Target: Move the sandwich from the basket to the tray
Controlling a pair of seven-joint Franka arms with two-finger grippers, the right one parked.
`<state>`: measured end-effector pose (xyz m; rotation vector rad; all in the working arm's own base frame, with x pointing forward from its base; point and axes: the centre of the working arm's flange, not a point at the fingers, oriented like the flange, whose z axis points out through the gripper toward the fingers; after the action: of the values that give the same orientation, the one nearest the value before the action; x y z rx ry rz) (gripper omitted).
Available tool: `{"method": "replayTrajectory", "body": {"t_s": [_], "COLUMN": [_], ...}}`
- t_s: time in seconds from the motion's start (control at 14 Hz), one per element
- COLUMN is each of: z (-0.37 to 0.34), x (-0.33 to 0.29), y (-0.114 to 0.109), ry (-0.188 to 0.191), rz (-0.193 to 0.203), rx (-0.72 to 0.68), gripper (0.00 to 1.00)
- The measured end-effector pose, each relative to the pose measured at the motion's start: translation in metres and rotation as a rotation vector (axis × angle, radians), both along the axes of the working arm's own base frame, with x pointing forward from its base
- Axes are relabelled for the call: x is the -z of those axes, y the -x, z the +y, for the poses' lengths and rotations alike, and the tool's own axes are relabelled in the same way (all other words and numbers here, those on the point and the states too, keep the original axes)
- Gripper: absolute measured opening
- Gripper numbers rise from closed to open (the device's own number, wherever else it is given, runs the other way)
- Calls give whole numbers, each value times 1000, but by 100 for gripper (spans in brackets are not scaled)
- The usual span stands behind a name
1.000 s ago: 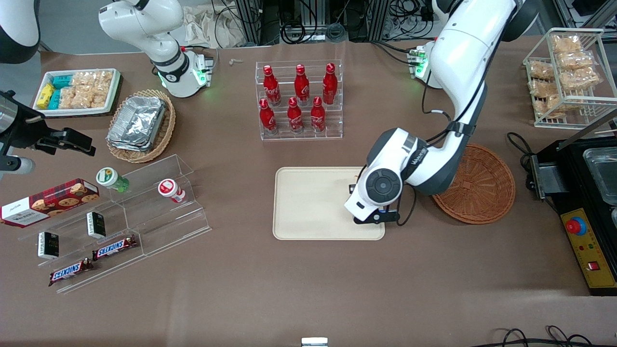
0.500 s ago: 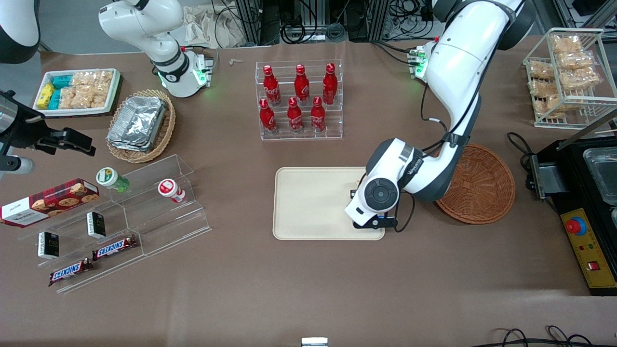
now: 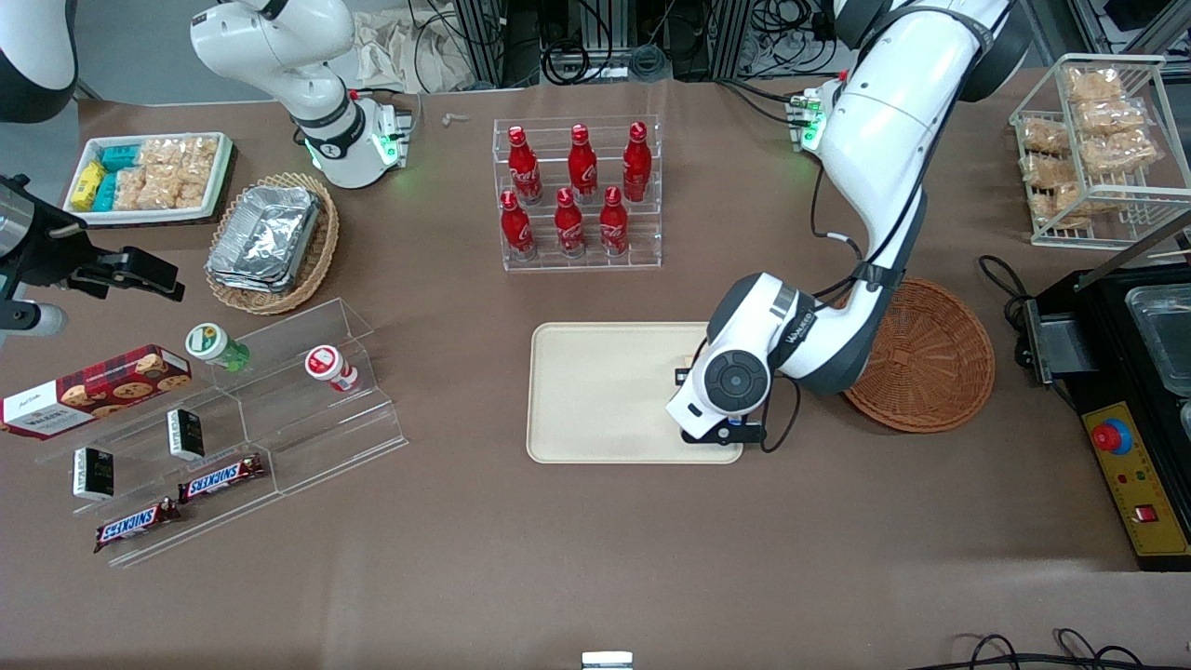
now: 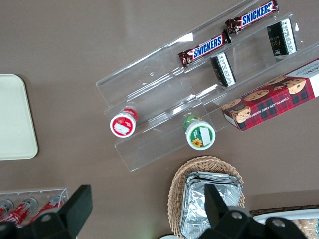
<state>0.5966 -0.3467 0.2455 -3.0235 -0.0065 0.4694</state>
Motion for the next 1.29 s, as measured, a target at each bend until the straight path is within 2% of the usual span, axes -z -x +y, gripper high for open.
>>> {"method": "replayTrajectory", "body": {"t_s": [0.29, 0.5, 0.71, 0.86, 1.0, 1.14, 1.29], "z": [38, 100, 146, 158, 177, 202, 230], "x": [-48, -120, -173, -198, -223, -244, -261], "y": [-28, -46, -43, -42, -41, -38, -36], "ry": [9, 0, -21, -19, -27, -41, -32], "rz": [-42, -72, -63, -96, -135, -139, -140], "rx": [-65, -151, -200, -215, -207, -162, -123], "gripper": [99, 100, 100, 100, 100, 100, 100]}}
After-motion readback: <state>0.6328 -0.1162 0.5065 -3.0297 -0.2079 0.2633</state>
